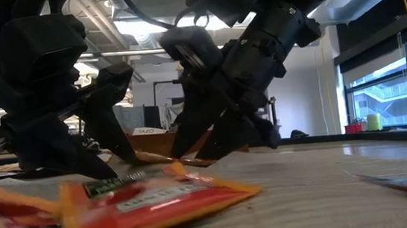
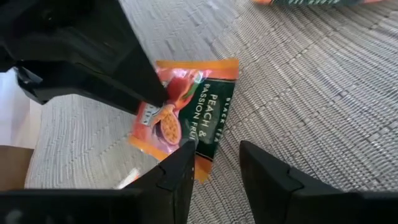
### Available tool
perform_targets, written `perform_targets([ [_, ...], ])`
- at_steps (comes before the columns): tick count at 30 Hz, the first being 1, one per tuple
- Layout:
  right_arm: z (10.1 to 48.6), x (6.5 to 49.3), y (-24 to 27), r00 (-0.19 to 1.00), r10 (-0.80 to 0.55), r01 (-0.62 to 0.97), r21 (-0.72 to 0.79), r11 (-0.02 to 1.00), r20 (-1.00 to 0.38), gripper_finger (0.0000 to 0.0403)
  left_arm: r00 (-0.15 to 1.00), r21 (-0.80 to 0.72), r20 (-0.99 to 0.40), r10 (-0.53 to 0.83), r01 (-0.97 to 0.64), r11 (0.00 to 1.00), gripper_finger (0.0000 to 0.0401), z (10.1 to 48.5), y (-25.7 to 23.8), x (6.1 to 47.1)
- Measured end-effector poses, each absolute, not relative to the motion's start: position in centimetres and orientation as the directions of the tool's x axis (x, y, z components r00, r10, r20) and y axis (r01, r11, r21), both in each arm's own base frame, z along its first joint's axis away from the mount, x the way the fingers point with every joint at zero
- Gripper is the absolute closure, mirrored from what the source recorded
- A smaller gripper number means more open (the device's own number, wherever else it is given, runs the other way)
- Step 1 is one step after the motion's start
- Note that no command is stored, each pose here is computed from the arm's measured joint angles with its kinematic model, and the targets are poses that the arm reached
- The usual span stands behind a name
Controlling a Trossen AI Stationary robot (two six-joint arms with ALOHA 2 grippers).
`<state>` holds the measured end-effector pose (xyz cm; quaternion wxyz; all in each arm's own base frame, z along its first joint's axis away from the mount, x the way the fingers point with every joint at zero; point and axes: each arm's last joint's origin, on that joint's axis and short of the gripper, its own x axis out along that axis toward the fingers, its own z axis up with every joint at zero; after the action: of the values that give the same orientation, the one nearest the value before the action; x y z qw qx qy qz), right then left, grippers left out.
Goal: Pick & Place Tea
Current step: Put the orange tea bag into the right section of the wooden organizer
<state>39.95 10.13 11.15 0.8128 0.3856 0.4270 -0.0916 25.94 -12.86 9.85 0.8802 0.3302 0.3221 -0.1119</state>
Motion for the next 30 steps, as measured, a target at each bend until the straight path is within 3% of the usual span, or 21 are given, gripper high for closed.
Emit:
perform_targets([
  [22, 11.10, 40.08, 10.26, 0.624, 0.222, 0.449, 0.576, 0.683, -0.749, 0.0251, 0.781, 0.533, -0.623, 0.035, 0.392, 0.750, 0.0310, 10.05, -12.82, 25.99],
  [30, 11.07, 40.05, 10.27, 0.621, 0.222, 0.450, 0.574, 0.684, -0.752, 0.0251, 0.826, 0.636, -0.552, 0.113, 0.331, 0.697, 0.0311, 10.46, -13.76, 25.66],
])
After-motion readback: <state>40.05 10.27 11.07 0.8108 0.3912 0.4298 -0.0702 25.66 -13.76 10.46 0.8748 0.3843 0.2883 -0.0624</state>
